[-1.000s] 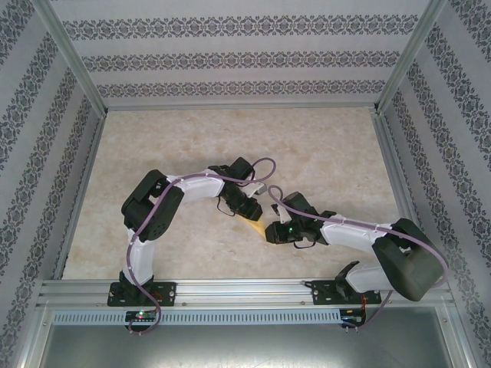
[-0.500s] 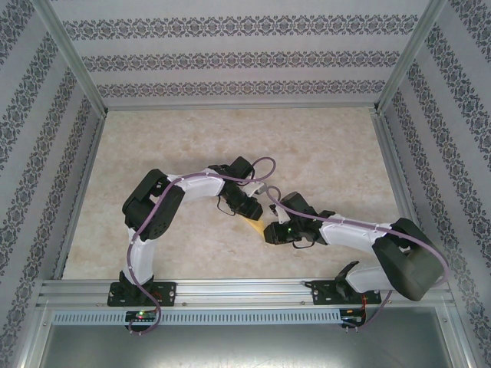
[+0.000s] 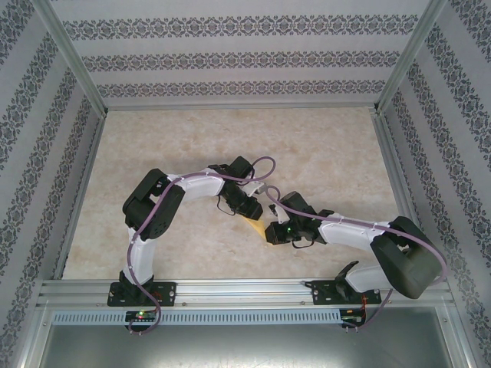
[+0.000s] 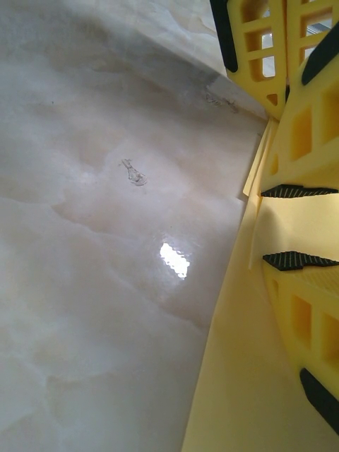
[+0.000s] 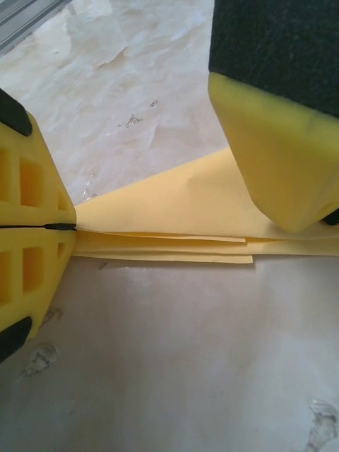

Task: Fold a paper plane with a square sheet of paper (pick it up from the middle)
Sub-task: Fold the wing for the fifth time at the center of the table.

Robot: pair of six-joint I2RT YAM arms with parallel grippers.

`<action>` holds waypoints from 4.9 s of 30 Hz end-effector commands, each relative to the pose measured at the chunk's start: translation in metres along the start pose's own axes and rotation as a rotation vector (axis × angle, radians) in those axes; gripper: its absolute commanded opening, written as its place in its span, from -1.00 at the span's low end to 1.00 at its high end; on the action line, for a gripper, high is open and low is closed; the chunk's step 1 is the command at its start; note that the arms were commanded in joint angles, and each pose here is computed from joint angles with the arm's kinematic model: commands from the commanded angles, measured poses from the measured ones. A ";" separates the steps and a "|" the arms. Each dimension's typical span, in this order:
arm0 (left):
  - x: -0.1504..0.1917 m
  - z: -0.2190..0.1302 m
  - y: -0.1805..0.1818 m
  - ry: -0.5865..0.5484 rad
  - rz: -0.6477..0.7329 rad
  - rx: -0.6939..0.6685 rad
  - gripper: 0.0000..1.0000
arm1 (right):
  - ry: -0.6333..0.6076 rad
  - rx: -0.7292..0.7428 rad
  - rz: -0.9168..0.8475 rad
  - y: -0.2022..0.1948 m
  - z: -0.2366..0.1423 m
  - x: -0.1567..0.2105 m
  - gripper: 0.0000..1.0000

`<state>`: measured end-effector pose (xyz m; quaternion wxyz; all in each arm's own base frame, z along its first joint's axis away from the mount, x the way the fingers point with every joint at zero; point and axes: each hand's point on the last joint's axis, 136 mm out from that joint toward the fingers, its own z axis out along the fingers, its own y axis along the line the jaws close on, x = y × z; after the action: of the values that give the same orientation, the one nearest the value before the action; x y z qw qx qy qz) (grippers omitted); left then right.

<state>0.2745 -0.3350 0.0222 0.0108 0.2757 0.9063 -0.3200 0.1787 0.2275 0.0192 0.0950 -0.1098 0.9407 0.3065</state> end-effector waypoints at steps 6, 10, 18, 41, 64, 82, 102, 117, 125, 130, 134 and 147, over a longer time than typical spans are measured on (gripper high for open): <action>0.023 0.024 0.033 0.088 -0.031 -0.073 -0.34 | -0.041 -0.010 0.030 -0.002 -0.006 -0.011 -0.86; 0.023 0.025 0.033 0.093 -0.030 -0.067 -0.34 | -0.057 -0.006 0.048 -0.007 -0.009 -0.013 -0.84; 0.025 0.027 0.032 0.103 -0.032 -0.056 -0.34 | -0.067 -0.012 0.109 -0.016 -0.009 -0.016 -0.84; 0.024 0.032 0.037 0.114 -0.040 -0.064 -0.34 | -0.199 0.058 -0.061 0.002 -0.035 -0.025 -0.47; 0.027 0.028 0.036 0.115 -0.038 -0.049 -0.34 | -0.188 -0.003 -0.025 0.005 -0.004 -0.029 -0.76; 0.028 0.029 0.033 0.124 -0.037 -0.029 -0.34 | -0.154 0.084 -0.033 -0.019 -0.001 -0.030 -0.79; -0.017 -0.013 0.000 -0.015 -0.021 0.003 -0.30 | -0.092 0.139 0.022 -0.039 0.006 -0.013 -0.83; -0.030 -0.048 -0.028 -0.178 -0.139 0.048 -0.32 | -0.090 0.131 0.035 -0.040 0.007 -0.007 -0.83; -0.022 -0.033 -0.035 -0.237 -0.219 0.096 -0.43 | -0.098 0.121 0.040 -0.039 0.006 -0.008 -0.83; -0.025 -0.021 -0.032 -0.283 -0.263 0.105 -0.52 | -0.108 0.129 0.041 -0.039 0.004 -0.009 -0.83; -0.022 -0.010 -0.033 -0.281 -0.289 0.100 -0.56 | -0.108 0.132 0.042 -0.039 0.003 -0.010 -0.84; -0.003 0.013 -0.014 -0.229 -0.376 0.026 -0.62 | -0.117 0.167 0.031 -0.044 -0.002 -0.010 -0.85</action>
<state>0.2666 -0.3557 0.0274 0.0424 0.0731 0.9239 -0.3731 0.2106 0.2128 0.0150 0.1750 -0.0801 0.9425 0.2734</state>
